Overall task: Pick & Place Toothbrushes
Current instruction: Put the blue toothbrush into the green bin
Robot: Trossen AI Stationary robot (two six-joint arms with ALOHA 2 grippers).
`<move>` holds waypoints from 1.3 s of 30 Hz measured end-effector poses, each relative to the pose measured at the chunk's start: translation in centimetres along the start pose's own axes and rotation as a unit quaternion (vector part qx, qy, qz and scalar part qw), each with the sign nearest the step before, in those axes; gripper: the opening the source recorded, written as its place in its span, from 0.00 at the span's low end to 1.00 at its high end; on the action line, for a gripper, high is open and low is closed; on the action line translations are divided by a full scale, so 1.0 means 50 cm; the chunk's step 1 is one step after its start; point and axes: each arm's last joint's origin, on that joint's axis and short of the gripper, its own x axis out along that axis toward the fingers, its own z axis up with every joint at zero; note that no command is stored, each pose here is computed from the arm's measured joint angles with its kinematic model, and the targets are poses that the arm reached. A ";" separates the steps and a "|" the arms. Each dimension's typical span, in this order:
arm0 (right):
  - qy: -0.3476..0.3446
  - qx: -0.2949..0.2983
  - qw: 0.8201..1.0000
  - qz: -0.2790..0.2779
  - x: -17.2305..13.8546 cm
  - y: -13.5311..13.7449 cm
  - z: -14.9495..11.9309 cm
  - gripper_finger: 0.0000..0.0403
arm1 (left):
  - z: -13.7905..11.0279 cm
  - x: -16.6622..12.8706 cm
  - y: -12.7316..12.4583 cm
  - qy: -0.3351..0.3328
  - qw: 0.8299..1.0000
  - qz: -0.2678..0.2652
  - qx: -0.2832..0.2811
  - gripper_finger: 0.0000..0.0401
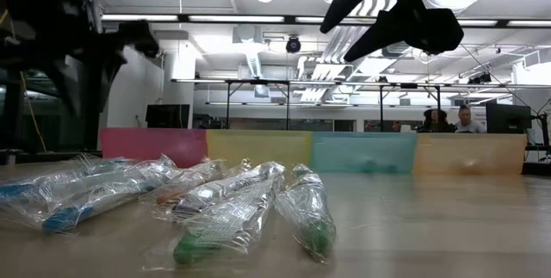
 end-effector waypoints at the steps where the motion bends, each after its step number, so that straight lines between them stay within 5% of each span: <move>1: 0.000 -0.004 1.000 0.000 0.000 0.000 0.000 0.49 | 0.002 0.011 0.002 0.001 1.000 -0.015 0.005 0.30; 5: 0.001 -0.013 1.000 -0.002 -0.001 -0.001 -0.001 0.49 | 0.005 0.053 0.009 0.016 0.998 -0.061 0.018 0.39; 12: 0.003 -0.029 1.000 -0.004 -0.002 -0.002 -0.004 0.49 | 0.017 0.096 0.041 0.007 0.999 -0.027 0.018 0.53; 27: 0.007 -0.039 0.999 0.002 -0.010 0.003 -0.018 0.49 | 0.024 0.165 0.056 0.018 0.998 -0.050 0.032 0.55; 32: 0.008 -0.040 0.999 0.003 -0.012 0.003 -0.021 0.49 | 0.022 0.171 0.052 0.026 0.997 -0.067 0.032 0.47; 39: 0.009 -0.043 0.999 0.004 -0.013 0.004 -0.024 0.49 | 0.020 0.171 0.044 0.035 0.996 -0.085 0.018 0.16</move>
